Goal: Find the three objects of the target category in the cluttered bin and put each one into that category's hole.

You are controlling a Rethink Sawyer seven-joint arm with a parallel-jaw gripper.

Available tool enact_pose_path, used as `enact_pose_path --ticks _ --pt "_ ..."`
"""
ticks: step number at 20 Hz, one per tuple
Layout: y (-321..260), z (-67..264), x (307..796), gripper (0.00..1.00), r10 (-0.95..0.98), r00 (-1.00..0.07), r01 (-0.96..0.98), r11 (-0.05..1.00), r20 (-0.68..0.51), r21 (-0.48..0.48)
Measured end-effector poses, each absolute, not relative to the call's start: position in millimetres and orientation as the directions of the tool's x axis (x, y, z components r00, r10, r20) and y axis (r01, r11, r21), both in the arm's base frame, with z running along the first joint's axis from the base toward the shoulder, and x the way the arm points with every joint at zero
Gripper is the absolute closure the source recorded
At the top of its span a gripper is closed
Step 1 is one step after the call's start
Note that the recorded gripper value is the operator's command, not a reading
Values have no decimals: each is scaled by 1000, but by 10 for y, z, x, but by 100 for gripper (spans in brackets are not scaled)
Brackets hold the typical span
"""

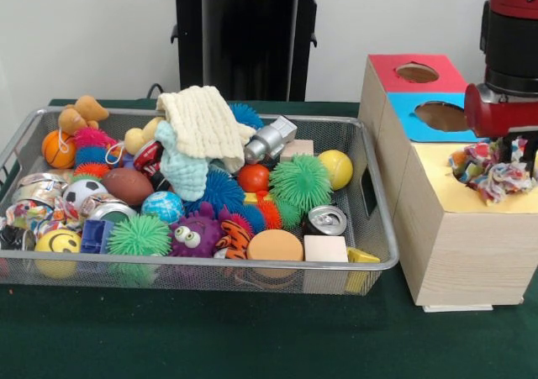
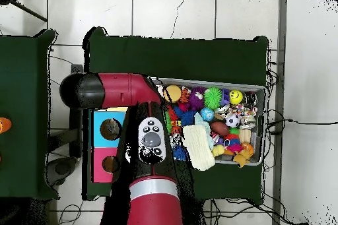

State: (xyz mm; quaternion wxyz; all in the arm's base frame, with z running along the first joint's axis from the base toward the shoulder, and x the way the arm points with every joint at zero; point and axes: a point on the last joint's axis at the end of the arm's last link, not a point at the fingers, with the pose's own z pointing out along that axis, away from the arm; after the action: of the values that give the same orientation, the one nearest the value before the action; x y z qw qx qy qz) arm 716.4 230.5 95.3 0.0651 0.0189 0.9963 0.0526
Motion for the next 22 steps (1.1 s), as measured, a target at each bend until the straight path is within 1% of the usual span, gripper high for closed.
enact_pose_path --ticks 12,22 --pt "2394 1004 7093 100 22 -990 9 996 -138 90" --pt "2375 1015 6933 100 19 -993 9 996 -113 86"
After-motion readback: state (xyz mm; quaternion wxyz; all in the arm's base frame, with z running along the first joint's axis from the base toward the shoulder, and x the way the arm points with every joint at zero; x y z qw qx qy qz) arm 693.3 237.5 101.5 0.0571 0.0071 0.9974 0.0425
